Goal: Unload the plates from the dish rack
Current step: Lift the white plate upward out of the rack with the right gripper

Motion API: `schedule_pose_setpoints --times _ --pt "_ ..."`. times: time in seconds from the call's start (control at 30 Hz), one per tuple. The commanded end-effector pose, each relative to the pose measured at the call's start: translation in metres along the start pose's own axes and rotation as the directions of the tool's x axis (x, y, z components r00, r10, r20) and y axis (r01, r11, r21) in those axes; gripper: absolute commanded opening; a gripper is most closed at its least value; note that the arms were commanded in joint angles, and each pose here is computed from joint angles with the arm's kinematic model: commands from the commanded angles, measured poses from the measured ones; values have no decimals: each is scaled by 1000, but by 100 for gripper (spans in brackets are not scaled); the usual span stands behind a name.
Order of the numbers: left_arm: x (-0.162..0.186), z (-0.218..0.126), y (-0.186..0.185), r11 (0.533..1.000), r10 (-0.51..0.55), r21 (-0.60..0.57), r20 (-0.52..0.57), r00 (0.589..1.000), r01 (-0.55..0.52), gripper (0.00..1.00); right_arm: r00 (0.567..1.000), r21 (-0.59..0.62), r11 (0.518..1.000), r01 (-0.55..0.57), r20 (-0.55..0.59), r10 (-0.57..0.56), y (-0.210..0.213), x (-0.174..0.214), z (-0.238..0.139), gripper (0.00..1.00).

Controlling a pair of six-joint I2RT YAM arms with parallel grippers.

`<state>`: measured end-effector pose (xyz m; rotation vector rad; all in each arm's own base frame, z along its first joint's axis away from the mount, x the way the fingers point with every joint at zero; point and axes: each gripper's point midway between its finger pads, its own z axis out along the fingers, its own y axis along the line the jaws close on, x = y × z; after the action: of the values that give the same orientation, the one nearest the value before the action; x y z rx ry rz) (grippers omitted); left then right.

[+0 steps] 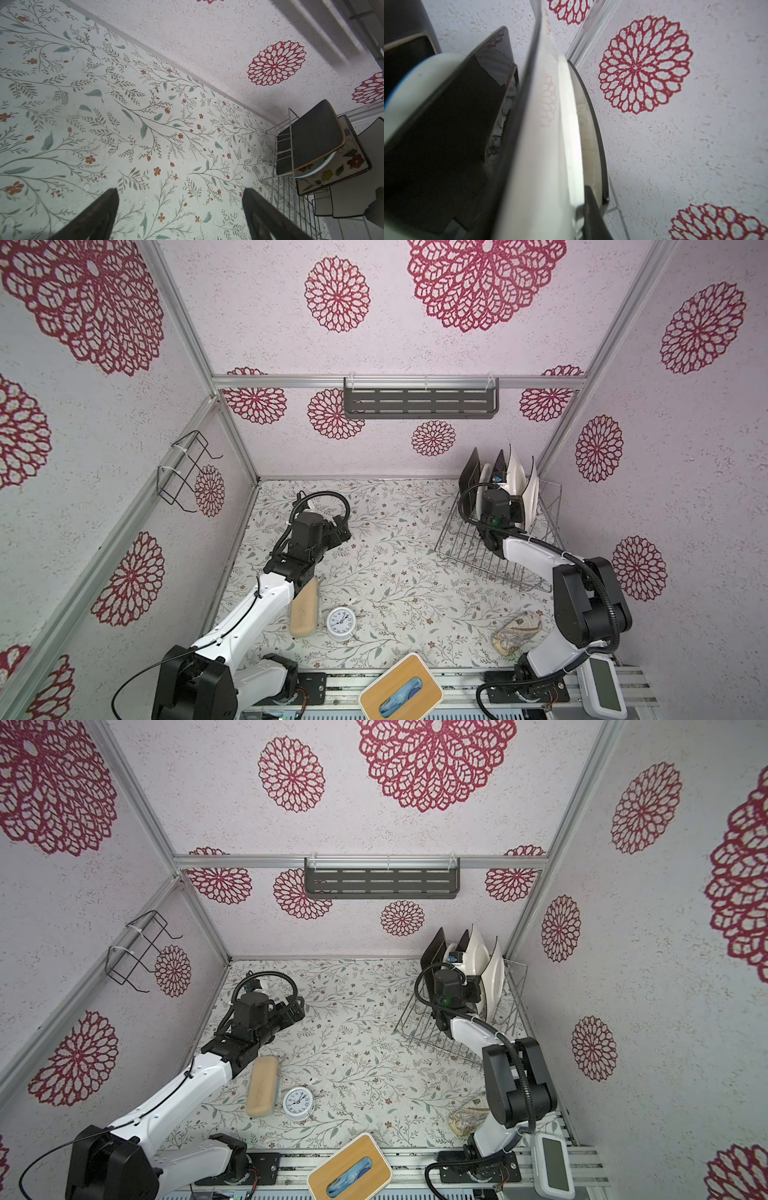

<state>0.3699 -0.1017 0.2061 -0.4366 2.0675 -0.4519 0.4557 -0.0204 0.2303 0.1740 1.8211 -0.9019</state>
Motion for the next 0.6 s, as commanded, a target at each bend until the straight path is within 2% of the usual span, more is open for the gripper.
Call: schedule_pose_setpoints --times 0.0,0.57 --pt "-6 -7 -5 1000 0 10 20 1000 0 97 958 83 962 -259 152 245 -60 -69 -24 0" --pt "-10 -19 -5 1000 -11 13 41 999 10 97 944 39 959 -281 188 269 -65 -102 -42 0"
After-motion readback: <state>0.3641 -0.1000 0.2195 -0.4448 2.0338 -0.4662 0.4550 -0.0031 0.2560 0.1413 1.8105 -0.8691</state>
